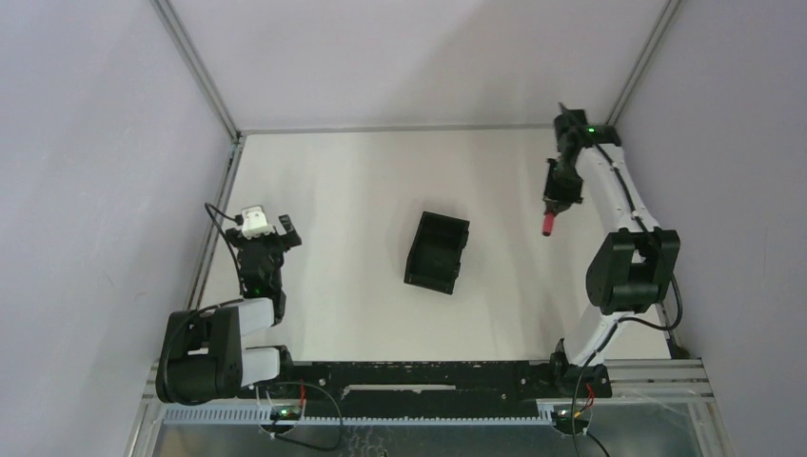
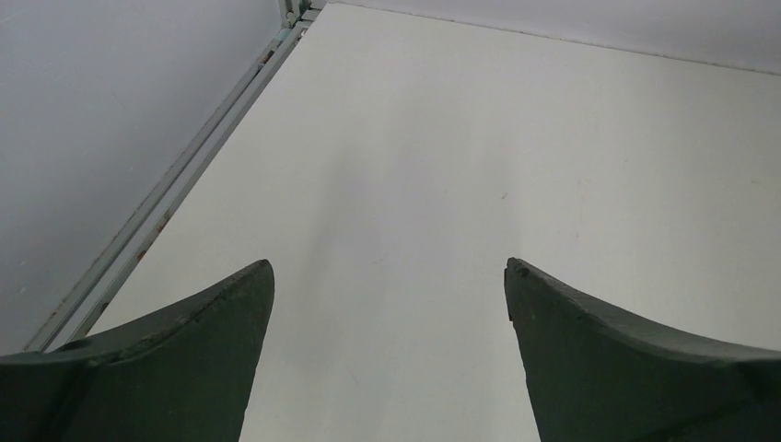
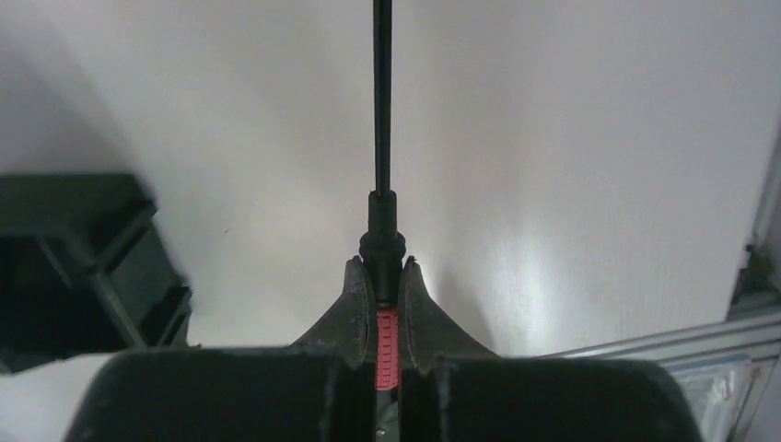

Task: Put the screwdriver in the bin

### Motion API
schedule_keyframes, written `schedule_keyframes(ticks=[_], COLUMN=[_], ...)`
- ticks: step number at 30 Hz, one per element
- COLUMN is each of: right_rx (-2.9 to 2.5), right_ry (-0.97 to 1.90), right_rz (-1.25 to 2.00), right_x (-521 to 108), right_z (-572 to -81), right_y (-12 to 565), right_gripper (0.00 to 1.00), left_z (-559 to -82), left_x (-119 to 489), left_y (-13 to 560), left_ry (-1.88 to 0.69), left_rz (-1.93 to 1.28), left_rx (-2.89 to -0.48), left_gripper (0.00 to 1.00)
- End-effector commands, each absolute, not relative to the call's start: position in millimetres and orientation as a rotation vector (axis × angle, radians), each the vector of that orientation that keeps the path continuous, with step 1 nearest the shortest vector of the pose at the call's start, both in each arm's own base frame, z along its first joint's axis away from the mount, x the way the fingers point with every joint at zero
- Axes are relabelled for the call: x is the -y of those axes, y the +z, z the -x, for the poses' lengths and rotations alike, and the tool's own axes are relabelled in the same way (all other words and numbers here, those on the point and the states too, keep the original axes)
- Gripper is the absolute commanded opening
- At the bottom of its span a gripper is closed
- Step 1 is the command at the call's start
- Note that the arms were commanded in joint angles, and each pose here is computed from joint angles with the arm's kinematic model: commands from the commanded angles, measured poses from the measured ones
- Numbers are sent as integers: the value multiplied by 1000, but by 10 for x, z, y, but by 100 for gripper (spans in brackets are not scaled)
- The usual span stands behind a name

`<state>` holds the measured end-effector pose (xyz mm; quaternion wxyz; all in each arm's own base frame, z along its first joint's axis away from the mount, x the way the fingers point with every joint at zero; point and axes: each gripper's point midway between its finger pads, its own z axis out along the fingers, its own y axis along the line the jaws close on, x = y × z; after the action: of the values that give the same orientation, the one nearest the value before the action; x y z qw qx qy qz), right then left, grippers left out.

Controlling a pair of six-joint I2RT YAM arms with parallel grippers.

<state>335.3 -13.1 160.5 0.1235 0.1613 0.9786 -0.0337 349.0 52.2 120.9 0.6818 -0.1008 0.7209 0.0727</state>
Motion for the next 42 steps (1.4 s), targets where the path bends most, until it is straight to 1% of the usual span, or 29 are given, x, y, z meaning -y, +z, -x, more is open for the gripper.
schedule_keyframes(ticks=[1,5,9,12,18,25,29,31,34,38,42], right_rx=[-2850,-2813,-2790,-2781,-2784,-2846,-2863,-2861,-2840,-2808,-2755], right_ry=[1,102,139,165,207,139,110,102,106,125,140], right_rz=[-290,-38,168,245,278,272,276,282,272,264,265], right_x=[-630,-1484,-2213,-2530,-2770,-2668,-2622,-2621,-2629,-2647,-2632], right_z=[-3316,-3323,-3246,-3217,-3173,-3011,-2970,-2975,-3004,-3018,-3026], right_y=[1703,1711,1643,1554,1263,822,672,655,709,844,1101], right_gripper=[0,0,0,0,0,0,1,15,31,40,43], left_z=[-3539,-3540,-3540,-3541,-3540,-3541,-3539,-3541,-3541,-3542,-3539], left_x=[-521,-522,-521,-520,-521,-522,-522,-523,-521,-523,-520], left_y=[1356,1357,1356,1360,1358,1360,1356,1361,1360,1361,1356], left_ry=[170,170,170,169,170,170,170,171,170,170,170], left_rz=[212,212,212,212,212,213,212,213,212,213,212], left_rx=[-1568,-1568,-1568,-1567,-1568,-1567,-1568,-1567,-1567,-1567,-1568], left_gripper=[100,100,100,100,100,100,100,100,100,100,100])
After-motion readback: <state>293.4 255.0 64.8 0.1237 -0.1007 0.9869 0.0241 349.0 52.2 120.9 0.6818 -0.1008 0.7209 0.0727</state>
